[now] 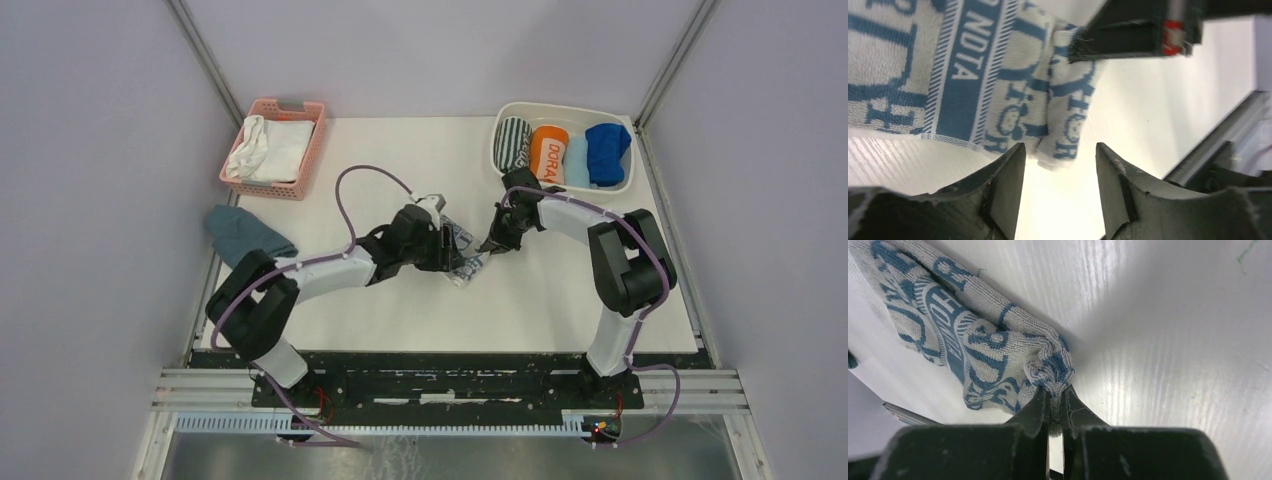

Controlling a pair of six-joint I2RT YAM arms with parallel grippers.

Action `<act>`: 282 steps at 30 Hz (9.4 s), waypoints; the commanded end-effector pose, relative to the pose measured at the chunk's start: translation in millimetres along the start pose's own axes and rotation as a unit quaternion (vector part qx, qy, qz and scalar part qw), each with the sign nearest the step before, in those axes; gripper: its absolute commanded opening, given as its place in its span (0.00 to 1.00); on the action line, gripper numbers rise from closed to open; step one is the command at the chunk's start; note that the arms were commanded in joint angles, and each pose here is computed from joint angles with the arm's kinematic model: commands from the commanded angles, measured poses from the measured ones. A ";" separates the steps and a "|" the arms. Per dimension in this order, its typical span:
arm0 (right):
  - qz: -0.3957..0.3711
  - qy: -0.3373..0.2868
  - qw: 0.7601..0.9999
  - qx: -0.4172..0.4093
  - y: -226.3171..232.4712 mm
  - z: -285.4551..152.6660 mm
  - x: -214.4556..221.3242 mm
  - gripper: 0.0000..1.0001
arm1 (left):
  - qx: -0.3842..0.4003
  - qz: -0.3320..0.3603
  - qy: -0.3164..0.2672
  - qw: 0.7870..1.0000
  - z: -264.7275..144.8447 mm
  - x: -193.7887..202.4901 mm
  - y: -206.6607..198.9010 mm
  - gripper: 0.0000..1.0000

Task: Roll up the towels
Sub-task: Roll the towel at the center of the board.

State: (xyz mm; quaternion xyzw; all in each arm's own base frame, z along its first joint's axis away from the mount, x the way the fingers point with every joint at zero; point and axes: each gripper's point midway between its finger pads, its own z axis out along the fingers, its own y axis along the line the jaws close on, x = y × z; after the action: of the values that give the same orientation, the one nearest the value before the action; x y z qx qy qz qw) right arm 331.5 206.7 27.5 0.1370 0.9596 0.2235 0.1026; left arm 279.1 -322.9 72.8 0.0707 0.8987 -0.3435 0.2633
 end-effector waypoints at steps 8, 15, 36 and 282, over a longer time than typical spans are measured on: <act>0.015 0.037 0.998 0.045 -5.0 -9.5 8.6 0.03 | -0.228 0.410 -0.167 0.867 -22.8 -3.5 -65.5 0.67; 0.017 0.047 0.998 0.043 -1.5 -10.5 9.2 0.03 | -0.269 0.498 -0.135 0.814 14.1 26.6 -71.9 0.67; 0.008 0.052 0.998 -0.017 22.0 -17.0 9.6 0.09 | -0.310 0.506 -0.005 0.805 55.8 60.0 7.6 0.44; -0.071 -0.066 0.983 -0.154 66.0 -23.3 3.6 0.65 | -0.013 0.107 0.009 0.994 19.1 32.8 -0.1 0.43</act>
State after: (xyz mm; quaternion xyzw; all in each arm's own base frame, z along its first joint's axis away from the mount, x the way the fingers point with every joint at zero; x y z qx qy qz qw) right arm 329.6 245.8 49.4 0.0814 0.9417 0.2824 0.1640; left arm 277.1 -319.7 39.8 0.2175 0.8910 -0.1580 0.3659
